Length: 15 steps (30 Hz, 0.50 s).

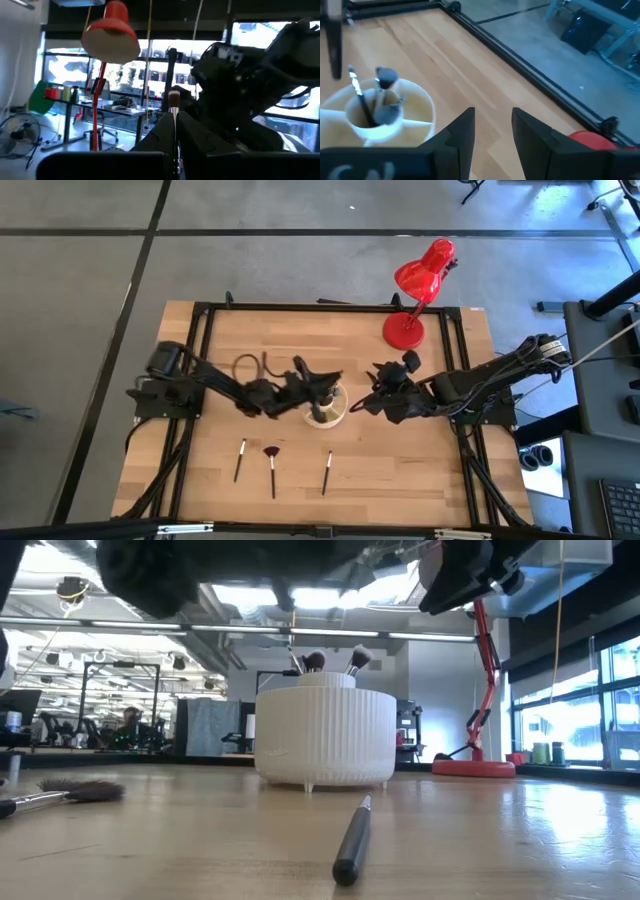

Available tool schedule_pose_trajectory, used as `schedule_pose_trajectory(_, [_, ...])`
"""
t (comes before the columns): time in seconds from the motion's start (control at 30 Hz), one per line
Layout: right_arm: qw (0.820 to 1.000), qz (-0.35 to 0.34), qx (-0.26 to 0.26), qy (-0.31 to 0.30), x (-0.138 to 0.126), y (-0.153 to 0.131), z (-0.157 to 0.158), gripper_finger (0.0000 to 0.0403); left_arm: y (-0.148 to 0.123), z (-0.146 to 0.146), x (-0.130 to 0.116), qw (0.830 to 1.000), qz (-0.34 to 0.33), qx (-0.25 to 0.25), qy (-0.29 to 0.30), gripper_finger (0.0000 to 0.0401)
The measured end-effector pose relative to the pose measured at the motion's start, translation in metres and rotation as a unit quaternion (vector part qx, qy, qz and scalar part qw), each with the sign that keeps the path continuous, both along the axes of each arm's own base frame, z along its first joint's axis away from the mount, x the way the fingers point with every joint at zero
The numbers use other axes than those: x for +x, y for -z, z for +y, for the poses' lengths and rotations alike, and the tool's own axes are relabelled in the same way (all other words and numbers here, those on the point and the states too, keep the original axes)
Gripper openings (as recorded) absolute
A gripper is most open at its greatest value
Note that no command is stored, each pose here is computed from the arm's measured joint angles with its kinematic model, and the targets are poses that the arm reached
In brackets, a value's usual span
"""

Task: Put items in baskets/containers
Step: Put the black eyeshadow brush into the white brush holder

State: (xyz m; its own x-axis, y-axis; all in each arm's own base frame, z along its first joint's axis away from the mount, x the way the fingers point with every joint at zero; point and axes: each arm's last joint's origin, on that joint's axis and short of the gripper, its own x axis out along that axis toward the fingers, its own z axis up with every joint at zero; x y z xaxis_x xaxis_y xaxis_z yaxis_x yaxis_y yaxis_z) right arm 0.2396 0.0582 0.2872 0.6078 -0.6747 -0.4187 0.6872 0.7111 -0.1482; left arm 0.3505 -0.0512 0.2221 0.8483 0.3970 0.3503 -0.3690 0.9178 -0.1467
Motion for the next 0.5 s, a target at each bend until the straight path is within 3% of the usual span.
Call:
schedule_pose_trajectory(0.2, [1.000, 0.006, -0.011, 0.017, -0.009, -0.003, -0.004, 0.0129, 0.028, -0.002, 0.030, 0.996, 0.041, -0.015, -0.083, 0.0012])
schedule_pose_trajectory(0.4, [0.999, 0.024, -0.003, 0.030, -0.017, 0.000, -0.006, 0.0129, 0.034, -0.004, 0.028, 0.982, 0.056, -0.048, -0.172, 0.0012])
schedule_pose_trajectory(0.5, [0.999, 0.026, -0.002, 0.037, -0.018, 0.001, -0.007, 0.0129, 0.034, -0.012, 0.026, 0.979, 0.065, -0.050, -0.189, 0.0012])
